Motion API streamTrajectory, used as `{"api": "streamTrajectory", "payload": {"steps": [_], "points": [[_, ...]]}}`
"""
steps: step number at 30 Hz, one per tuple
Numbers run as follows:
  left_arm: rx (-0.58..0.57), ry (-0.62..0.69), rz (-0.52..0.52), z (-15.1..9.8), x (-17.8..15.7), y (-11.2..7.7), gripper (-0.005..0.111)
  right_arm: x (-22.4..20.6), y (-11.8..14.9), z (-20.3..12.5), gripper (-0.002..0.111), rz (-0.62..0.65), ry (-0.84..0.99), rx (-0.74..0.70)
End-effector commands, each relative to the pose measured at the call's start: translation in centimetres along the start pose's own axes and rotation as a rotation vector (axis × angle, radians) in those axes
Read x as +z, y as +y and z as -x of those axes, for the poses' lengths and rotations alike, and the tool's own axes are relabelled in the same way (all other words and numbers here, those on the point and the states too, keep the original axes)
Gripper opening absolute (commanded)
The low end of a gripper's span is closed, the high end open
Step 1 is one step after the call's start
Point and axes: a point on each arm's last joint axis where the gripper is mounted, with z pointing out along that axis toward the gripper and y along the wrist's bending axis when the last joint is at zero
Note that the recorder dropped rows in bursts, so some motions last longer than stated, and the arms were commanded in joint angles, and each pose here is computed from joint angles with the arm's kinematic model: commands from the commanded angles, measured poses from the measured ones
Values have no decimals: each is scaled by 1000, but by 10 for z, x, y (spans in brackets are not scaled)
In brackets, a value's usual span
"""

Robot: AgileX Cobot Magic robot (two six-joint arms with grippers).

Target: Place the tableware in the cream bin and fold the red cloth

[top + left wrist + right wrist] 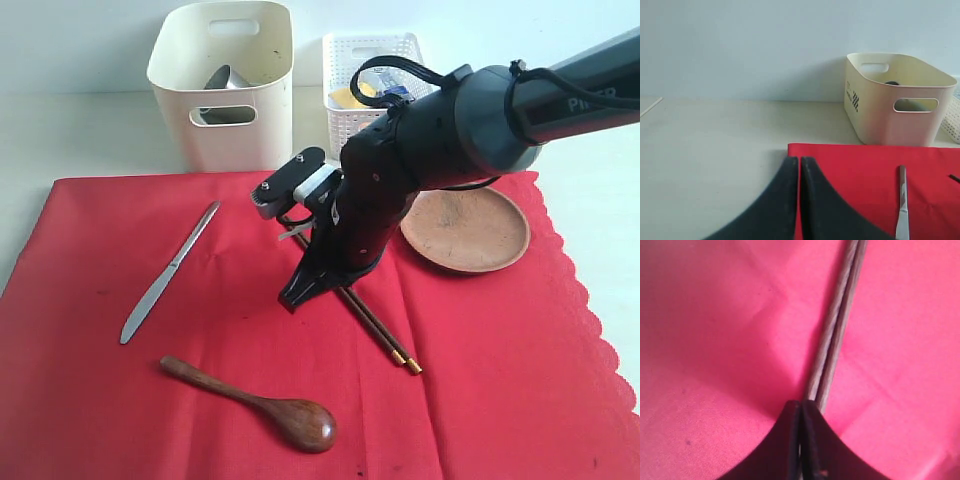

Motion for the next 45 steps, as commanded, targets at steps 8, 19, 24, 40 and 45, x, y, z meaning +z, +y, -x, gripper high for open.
{"api": "streamTrajectory", "payload": {"steps": [8, 19, 24, 40, 45], "points": [[-7, -7, 1, 1, -1, 0, 4, 3, 0, -3, 19, -6, 28, 45], [-7, -7, 1, 1, -1, 0, 4, 3, 1, -8, 43, -3, 82, 51], [-7, -7, 1, 1, -1, 0, 4, 0, 0, -6, 43, -5, 99, 50], [-7, -7, 1, 1, -1, 0, 4, -1, 2, -6, 0, 33, 121, -124], [-7, -7, 1, 1, -1, 0, 4, -1, 4, -6, 0, 47, 123, -42]]}}
